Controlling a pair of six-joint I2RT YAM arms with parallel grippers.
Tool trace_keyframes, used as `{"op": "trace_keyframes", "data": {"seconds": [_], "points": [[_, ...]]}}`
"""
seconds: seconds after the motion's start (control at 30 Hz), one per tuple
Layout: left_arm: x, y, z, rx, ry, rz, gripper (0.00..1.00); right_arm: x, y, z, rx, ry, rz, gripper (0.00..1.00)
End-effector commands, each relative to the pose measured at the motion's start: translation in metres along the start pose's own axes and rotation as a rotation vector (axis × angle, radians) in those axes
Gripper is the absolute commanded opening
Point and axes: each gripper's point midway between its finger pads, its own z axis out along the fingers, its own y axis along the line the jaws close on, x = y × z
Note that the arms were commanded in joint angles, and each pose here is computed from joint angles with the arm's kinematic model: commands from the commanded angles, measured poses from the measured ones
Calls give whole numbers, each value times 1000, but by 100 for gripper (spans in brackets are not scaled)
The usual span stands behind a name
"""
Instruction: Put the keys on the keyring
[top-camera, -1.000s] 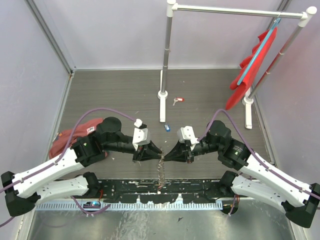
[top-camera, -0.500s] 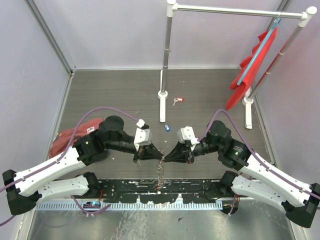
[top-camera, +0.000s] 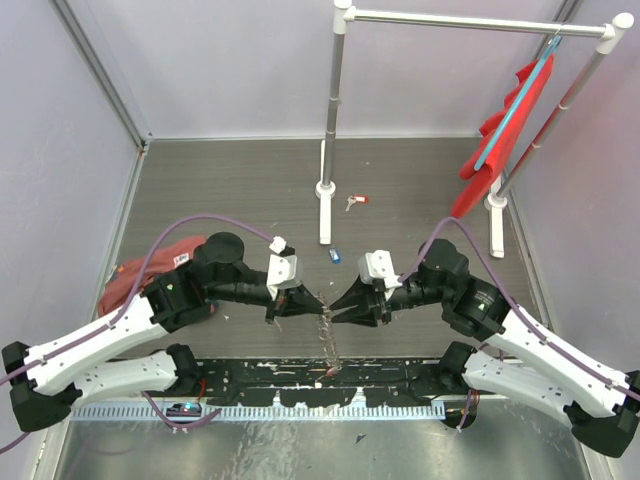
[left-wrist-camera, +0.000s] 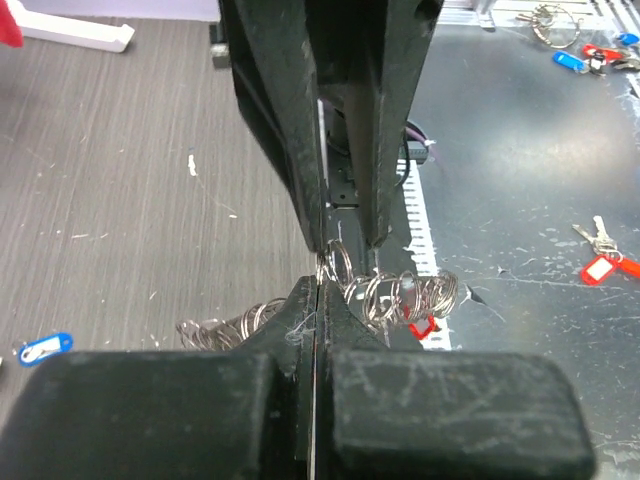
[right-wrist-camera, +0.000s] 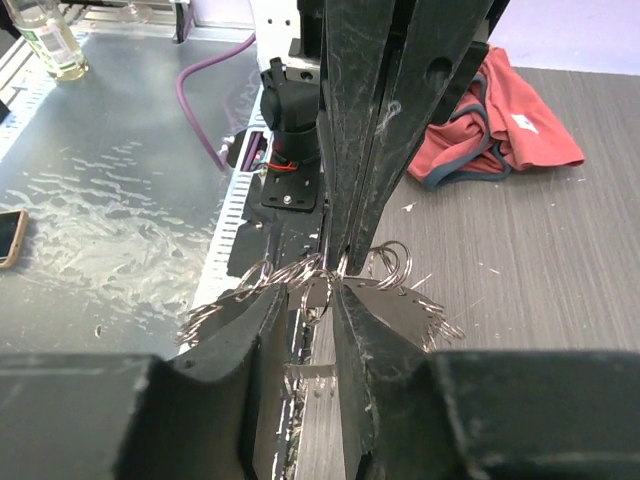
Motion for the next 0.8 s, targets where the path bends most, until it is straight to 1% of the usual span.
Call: {"op": "trace_keyframes", "data": {"seconds": [0.0, 0.1, 0.2, 0.3, 0.4, 0.47, 0.5, 0.53, 0.57, 0.6, 0.63, 0.7, 0.77], "points": [[-11, 7, -7, -66, -23, 16, 0, -31, 0, -12, 37, -27, -93, 31], [-8, 11, -8, -93, -19, 16, 0, -26, -3, -17, 74, 13, -85, 31], [-7, 17, -10, -131, -10, 16, 0, -20, -19, -24, 188, 44, -55, 30], [-5, 23, -14, -174, -2, 13, 0, -11, -55, -37, 434, 68, 44, 26], [-4, 26, -16, -199, -1, 11, 0, 4, -92, -57, 715, 74, 197, 27], [-2, 29, -18, -220, 3, 5, 0, 16, -115, -76, 922, 59, 309, 32], [-1, 30, -19, -230, 8, 2, 0, 23, -121, -83, 998, 51, 370, 34], [0, 31, -20, -239, 16, -2, 0, 29, -132, -96, 1125, 46, 422, 36], [2, 32, -22, -250, 24, -8, 0, 36, -138, -102, 1192, 50, 469, 38], [5, 33, -23, -260, 33, -15, 0, 45, -142, -104, 1243, 74, 513, 42], [6, 34, -25, -269, 40, -21, 0, 57, -147, -101, 1270, 127, 543, 47], [10, 35, -28, -287, 56, -34, 0, 78, -150, -90, 1266, 228, 583, 53], [14, 35, -31, -296, 80, -35, 0, 97, -154, -77, 1231, 305, 643, 53]]}}
